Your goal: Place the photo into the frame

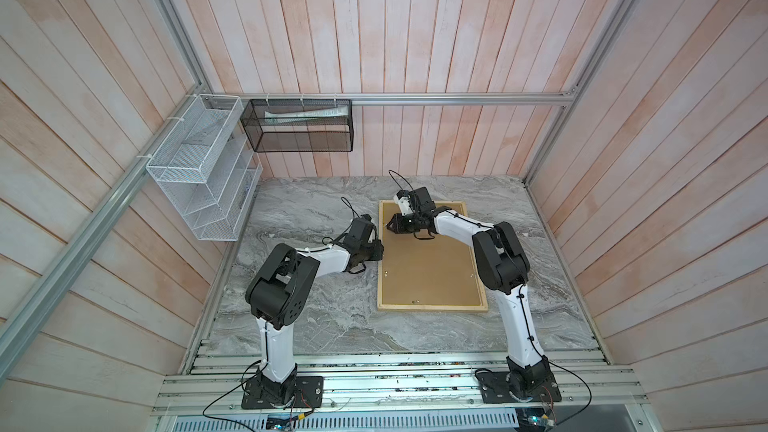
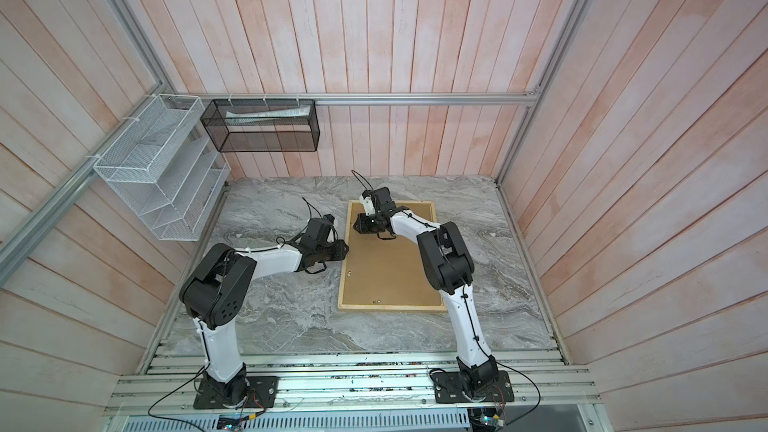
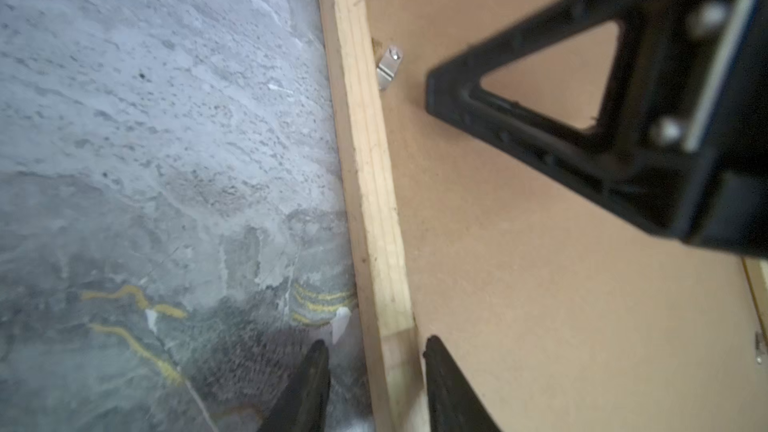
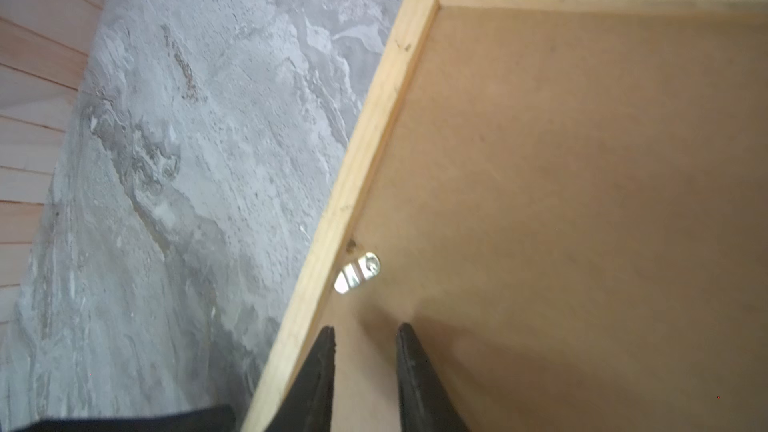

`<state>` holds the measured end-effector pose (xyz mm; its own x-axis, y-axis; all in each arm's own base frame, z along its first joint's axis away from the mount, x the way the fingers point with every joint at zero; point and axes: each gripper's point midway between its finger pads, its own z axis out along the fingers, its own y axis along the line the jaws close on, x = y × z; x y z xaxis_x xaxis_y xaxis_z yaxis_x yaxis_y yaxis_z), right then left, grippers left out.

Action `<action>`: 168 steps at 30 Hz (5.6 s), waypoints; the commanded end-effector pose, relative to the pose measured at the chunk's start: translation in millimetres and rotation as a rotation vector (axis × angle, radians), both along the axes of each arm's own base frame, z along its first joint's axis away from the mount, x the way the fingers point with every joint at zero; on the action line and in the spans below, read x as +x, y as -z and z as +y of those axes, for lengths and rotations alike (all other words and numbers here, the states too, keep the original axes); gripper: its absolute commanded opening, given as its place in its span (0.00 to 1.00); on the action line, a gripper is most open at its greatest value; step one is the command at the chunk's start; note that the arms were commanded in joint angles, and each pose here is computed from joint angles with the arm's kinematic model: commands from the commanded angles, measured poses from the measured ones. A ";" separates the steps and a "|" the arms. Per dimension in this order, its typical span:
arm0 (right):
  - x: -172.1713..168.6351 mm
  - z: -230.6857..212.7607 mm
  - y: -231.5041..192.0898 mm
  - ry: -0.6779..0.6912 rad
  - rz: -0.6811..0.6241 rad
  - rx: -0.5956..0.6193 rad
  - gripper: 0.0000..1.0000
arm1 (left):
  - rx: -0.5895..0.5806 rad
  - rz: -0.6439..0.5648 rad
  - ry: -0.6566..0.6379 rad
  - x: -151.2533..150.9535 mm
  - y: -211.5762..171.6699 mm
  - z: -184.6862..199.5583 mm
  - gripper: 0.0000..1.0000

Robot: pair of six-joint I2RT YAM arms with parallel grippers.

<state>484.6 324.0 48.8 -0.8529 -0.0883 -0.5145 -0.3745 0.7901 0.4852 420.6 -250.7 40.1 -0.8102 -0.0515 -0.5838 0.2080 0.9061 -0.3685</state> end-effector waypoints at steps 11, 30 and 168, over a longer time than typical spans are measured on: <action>-0.9 -177.1 4.8 0.348 0.050 -0.386 0.37 | 0.011 -0.089 -0.044 32.9 -27.7 4.9 0.40; 4.1 -252.2 -11.9 0.552 0.016 -0.636 0.52 | 0.009 -0.044 -0.029 33.6 -7.1 -1.9 0.38; 1.0 30.3 50.7 0.337 0.409 0.354 0.41 | -0.038 0.031 0.038 -5.4 8.3 -28.1 0.20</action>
